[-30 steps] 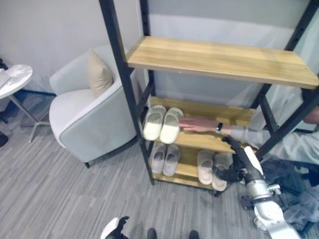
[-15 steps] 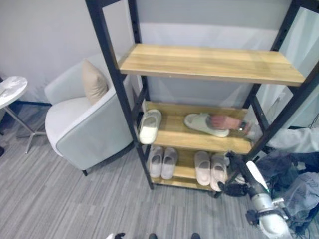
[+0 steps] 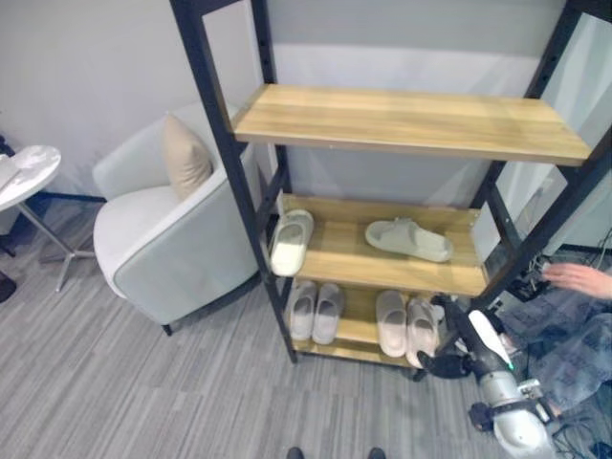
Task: Arrange the slippers neatly on the shoe rack.
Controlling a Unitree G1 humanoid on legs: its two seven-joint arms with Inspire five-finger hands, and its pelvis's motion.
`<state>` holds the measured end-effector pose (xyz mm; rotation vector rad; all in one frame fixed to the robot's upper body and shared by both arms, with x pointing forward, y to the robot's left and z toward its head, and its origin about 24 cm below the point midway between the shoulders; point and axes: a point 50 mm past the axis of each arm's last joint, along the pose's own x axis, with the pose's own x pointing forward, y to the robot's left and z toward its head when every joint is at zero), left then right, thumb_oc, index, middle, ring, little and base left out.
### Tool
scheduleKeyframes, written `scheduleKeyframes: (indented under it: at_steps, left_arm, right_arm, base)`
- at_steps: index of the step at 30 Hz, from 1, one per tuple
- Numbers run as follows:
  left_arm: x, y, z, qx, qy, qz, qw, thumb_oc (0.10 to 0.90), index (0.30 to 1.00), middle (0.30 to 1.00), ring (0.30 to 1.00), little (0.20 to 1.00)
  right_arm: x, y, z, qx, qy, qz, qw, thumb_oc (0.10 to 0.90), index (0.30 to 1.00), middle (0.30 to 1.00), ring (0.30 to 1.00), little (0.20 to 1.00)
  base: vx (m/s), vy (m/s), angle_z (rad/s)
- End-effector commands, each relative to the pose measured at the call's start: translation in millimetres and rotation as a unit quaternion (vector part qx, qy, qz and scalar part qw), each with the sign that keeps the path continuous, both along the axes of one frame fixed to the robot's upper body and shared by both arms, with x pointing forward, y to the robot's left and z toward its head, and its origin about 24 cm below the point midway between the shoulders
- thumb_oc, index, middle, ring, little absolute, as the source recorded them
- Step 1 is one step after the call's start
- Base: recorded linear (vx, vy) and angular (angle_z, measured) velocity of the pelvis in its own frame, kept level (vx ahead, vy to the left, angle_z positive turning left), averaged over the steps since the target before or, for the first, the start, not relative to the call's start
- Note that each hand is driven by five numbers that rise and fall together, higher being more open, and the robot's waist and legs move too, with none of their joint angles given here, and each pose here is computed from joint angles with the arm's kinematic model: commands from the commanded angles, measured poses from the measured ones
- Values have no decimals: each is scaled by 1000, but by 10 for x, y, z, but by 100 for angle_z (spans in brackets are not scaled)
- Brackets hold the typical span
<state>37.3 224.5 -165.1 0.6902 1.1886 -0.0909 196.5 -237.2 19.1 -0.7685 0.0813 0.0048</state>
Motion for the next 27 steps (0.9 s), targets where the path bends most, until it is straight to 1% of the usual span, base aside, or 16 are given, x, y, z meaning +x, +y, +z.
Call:
scheduleKeyframes:
  at_steps: [1, 4, 7, 8, 12, 13, 14, 15, 24, 26, 27]
  left_arm:
    - [370, 36, 53, 3, -43, -26, 999, 800, 900, 900, 900, 900]
    - [386, 37, 58, 3, -46, -30, 998, 800, 900, 900, 900, 900]
    - [402, 26, 62, 1, -48, -41, 998, 800, 900, 900, 900, 900]
    - [416, 31, 67, 1, -51, -41, 998, 800, 900, 900, 900, 900]
    - [460, 32, 80, 0, -61, -41, 997, 800, 900, 900, 900, 900]
    - [492, 29, 90, -1, -68, -44, 997, 800, 900, 900, 900, 900]
    - [495, 27, 91, -1, -68, -43, 997, 800, 900, 900, 900, 900]
    - [522, 11, 101, -4, -77, -48, 996, 800, 900, 900, 900, 900]
    - [611, -56, 123, -15, -98, -55, 994, 800, 900, 900, 900, 900]
    - [645, -80, 130, -19, -104, -56, 993, 800, 900, 900, 900, 900]
    - [675, -94, 136, -19, -109, -55, 992, 800, 900, 900, 900, 900]
  right_arm:
    - [488, -117, 691, -59, -181, -23, 981, 800, 900, 900, 900, 900]
    - [592, -170, 815, -78, -207, -37, 975, 800, 900, 900, 900, 900]
    - [777, -227, 1000, -88, -240, -57, 965, 800, 900, 900, 900, 900]
    - [900, -289, 1125, -96, -256, -73, 959, 800, 900, 900, 900, 900]
    - [1013, -370, 1236, -102, -267, -93, 954, 800, 900, 900, 900, 900]
    - [1104, -431, 1310, -99, -273, -112, 950, 800, 900, 900, 900, 900]
    - [1111, -429, 1315, -99, -274, -111, 950, 800, 900, 900, 900, 900]
    - [1203, -508, 1401, -97, -278, -132, 947, 800, 900, 900, 900, 900]
    - [1374, -621, 1582, -84, -282, -156, 943, 800, 900, 900, 900, 900]
    - [1406, -621, 1625, -76, -283, -155, 944, 800, 900, 900, 900, 900]
    - [1413, -589, 1626, -51, -286, -150, 945, 800, 900, 900, 900, 900]
  base:
    - [0, 0, 0]
    - [0, 0, 0]
    - [-23, -7, 4]
    - [0, 0, 0]
    - [-14, -3, 4]
    - [7, -6, 7]
    - [0, 0, 0]
    - [0, 0, 0]
    - [5, -4, 4]
    - [0, 0, 0]
    - [0, 0, 0]
